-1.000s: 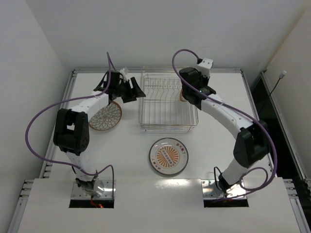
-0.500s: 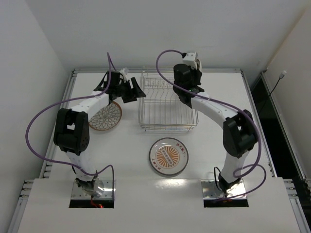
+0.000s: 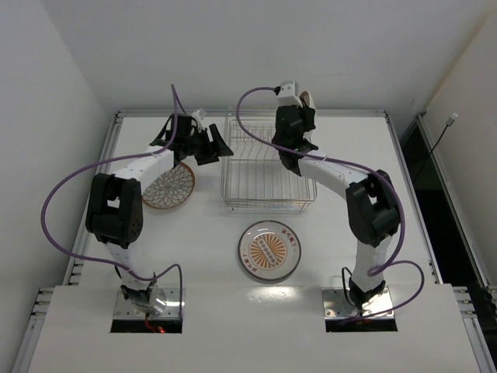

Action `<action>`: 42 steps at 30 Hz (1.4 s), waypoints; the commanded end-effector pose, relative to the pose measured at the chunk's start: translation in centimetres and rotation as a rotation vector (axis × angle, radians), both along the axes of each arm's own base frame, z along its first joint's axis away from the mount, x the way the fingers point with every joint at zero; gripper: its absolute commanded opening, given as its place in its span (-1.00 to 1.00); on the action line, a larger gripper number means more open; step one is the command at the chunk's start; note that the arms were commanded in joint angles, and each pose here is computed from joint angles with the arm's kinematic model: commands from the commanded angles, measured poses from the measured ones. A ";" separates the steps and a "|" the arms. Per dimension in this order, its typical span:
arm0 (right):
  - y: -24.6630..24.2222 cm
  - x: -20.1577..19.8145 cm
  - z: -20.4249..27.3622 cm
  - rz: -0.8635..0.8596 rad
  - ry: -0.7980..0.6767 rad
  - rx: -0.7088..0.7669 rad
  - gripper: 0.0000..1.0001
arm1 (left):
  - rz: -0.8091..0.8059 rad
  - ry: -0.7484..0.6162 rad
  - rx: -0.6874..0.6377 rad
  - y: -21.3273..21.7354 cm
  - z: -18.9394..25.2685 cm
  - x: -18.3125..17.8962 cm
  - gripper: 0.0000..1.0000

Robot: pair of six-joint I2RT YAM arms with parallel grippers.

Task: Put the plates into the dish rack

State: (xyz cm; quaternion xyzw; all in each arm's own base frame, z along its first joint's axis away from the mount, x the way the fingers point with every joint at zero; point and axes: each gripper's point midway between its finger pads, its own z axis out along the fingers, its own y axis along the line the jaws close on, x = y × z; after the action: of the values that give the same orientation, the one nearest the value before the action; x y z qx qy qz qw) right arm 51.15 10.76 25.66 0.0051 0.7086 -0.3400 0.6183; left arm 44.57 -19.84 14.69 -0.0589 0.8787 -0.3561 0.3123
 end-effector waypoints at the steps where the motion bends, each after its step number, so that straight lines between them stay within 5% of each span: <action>1: 1.0 0.0 5.3 0.074 -0.177 0.008 -1.00 | 0.000 -0.014 -0.016 0.1 0.0 0.5 0.25; 8: 3.8 0.7 3.7 0.225 -0.096 -0.070 -1.00 | 0.000 -0.014 -0.016 0.1 0.0 0.5 0.25; 14: 4.8 0.3 1.4 0.187 -0.023 -0.081 -1.00 | 0.000 -0.014 -0.016 0.1 0.0 0.5 0.25; 24: 7.4 -1.2 -2.5 0.135 0.100 0.164 -0.99 | -0.003 -0.007 -0.027 -0.1 0.1 0.4 0.25; 28: 7.7 -1.1 -3.3 0.133 0.124 0.189 -0.80 | -0.003 -0.007 -0.027 -0.1 0.1 0.4 0.25; 30: 7.9 -1.1 -3.6 0.139 0.131 0.196 -0.53 | -0.003 -0.016 -0.029 -0.1 0.3 0.6 0.25; 36: 7.8 -1.3 -5.9 0.153 0.210 0.191 -0.36 | -0.010 -0.015 -0.034 -0.2 0.3 0.5 0.25; 42: 7.4 -1.7 -6.4 0.126 0.221 0.198 0.13 | -0.010 -0.015 -0.034 -0.2 0.3 0.5 0.25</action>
State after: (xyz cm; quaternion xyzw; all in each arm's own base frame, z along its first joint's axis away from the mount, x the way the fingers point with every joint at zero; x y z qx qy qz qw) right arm 49.13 18.31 17.65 -0.0479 0.8071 -0.2386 0.5380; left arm 44.41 -20.07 14.81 -0.0582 0.8773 -0.3633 0.3081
